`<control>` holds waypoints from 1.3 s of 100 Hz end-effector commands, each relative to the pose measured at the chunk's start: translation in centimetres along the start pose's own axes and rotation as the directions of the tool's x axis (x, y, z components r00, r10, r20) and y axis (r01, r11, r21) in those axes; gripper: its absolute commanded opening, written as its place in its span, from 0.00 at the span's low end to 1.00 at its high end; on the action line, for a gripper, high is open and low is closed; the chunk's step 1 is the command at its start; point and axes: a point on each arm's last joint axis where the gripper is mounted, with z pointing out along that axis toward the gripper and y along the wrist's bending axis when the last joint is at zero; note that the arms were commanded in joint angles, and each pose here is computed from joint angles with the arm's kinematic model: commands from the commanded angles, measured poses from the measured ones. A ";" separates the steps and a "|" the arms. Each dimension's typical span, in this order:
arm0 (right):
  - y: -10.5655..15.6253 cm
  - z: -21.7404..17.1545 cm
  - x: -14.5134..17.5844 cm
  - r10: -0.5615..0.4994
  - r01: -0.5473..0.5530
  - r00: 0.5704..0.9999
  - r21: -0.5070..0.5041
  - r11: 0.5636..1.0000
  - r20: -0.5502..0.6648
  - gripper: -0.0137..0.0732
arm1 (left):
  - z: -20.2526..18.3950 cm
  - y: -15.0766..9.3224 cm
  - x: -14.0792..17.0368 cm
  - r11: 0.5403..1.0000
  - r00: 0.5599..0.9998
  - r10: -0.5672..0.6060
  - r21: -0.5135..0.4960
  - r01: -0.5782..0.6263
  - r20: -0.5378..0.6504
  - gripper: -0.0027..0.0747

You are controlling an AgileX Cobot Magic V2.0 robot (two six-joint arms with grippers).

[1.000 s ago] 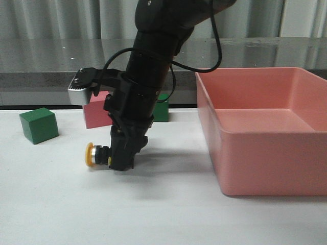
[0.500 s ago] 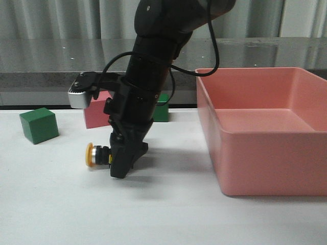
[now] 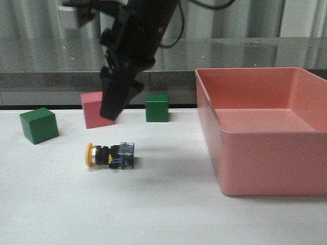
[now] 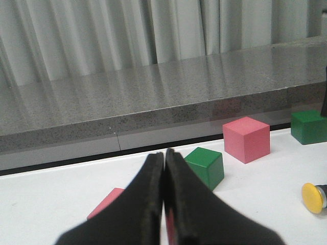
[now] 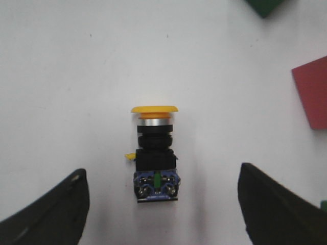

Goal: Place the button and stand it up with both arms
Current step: 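Lower the button onto the table on its side and open the right gripper, then raise the right gripper away from the button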

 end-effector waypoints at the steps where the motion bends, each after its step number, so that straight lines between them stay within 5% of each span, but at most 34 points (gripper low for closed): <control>1: 0.1 -7.0 -1.6 0.067 -0.078 0.991 0.099 0.992 0.116 0.79 | -0.2 -0.1 0.1 1.000 0.997 -0.022 -0.003 0.023 0.078 0.01; 14: -0.2 -12.3 -0.9 0.199 -0.229 0.964 0.170 0.958 0.177 0.54 | -0.2 -0.1 0.1 1.000 0.997 -0.022 -0.003 0.023 0.078 0.01; 33: -1.0 -19.1 2.4 0.388 -0.445 0.888 0.246 0.861 0.246 0.01 | -0.2 -0.1 0.1 1.000 0.997 -0.022 -0.003 0.023 0.078 0.01; 59: -1.2 -25.7 8.1 0.533 -0.642 0.765 0.355 0.680 0.361 0.03 | -0.2 -0.1 0.1 1.000 0.997 -0.022 -0.003 0.023 0.078 0.01; 78: 0.8 -26.4 12.7 0.584 -0.728 0.686 0.418 0.544 0.434 0.03 | -0.2 -0.1 0.1 1.000 0.997 -0.022 -0.003 0.023 0.078 0.01; 98: 5.5 -25.4 16.9 0.524 -0.783 0.621 0.495 0.377 0.583 0.03 | -0.2 -0.1 0.1 1.000 0.997 -0.022 -0.003 0.023 0.078 0.01; 130: 14.8 -21.1 21.7 0.409 -0.816 0.577 0.521 0.251 0.707 0.03 | -0.2 -0.1 0.1 1.000 0.997 -0.022 -0.003 0.023 0.078 0.01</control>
